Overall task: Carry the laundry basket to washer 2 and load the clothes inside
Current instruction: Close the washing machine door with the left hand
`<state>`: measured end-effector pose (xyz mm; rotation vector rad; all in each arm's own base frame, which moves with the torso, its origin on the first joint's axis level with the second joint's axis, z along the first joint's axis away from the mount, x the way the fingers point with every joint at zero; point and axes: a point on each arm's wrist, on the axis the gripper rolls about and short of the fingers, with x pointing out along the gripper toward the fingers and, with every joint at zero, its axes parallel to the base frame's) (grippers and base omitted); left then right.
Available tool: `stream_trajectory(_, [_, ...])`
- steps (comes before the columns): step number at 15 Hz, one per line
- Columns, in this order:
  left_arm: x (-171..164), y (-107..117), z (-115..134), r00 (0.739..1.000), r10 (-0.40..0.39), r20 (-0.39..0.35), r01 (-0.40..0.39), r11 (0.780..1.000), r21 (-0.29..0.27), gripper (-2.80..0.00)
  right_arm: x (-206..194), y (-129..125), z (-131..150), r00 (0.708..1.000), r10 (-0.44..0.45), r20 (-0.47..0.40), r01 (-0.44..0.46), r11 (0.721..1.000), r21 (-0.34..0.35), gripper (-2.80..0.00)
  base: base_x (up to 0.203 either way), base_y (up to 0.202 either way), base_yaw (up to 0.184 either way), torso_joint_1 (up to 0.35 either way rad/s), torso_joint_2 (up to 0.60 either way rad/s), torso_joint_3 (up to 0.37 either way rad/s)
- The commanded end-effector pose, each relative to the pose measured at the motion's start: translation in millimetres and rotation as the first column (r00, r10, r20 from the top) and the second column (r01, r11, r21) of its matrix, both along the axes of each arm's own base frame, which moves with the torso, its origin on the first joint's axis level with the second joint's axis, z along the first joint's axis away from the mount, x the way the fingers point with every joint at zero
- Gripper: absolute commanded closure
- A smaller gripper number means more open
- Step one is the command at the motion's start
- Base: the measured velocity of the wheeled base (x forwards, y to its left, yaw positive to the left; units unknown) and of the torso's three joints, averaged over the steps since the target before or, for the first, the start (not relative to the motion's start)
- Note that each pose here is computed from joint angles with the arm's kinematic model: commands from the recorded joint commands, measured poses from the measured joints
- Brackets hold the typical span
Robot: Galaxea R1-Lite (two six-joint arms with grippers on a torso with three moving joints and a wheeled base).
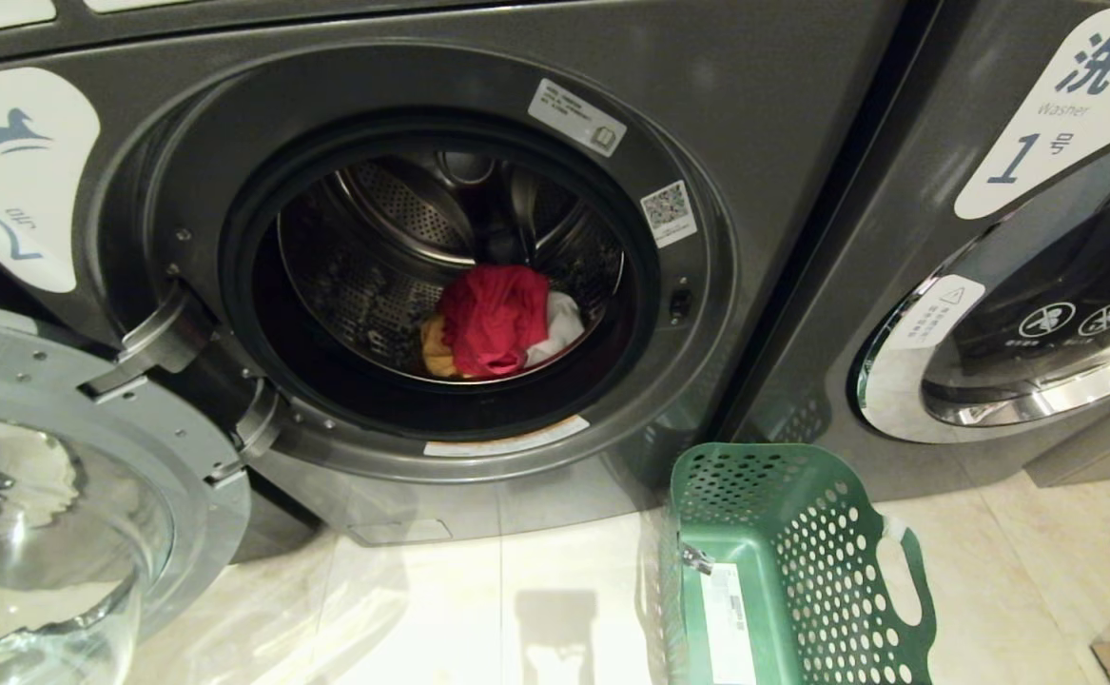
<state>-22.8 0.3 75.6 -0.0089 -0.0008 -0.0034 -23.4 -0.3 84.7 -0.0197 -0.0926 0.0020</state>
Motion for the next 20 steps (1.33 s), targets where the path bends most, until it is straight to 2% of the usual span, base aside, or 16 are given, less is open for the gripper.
stream_trajectory(1, [0.2, 0.0, -0.3, 1.0, 0.0, -0.002, 0.0, 1.0, 0.0, 0.0, 2.8, 0.0, -9.2, 0.999, 0.001, -0.034, -0.001, 1.0, -0.006, 0.0, 0.0, 0.0, 0.0, -0.002, 0.0, 0.207])
stream_trajectory(20, [0.2, 0.0, -0.3, 1.0, -0.001, -0.002, 0.001, 1.0, 0.004, 0.0, 2.8, 0.1, -9.4, 0.999, 0.005, -0.036, -0.006, 1.0, -0.013, 0.0, 0.0, 0.0, 0.0, 0.002, 0.0, 0.189])
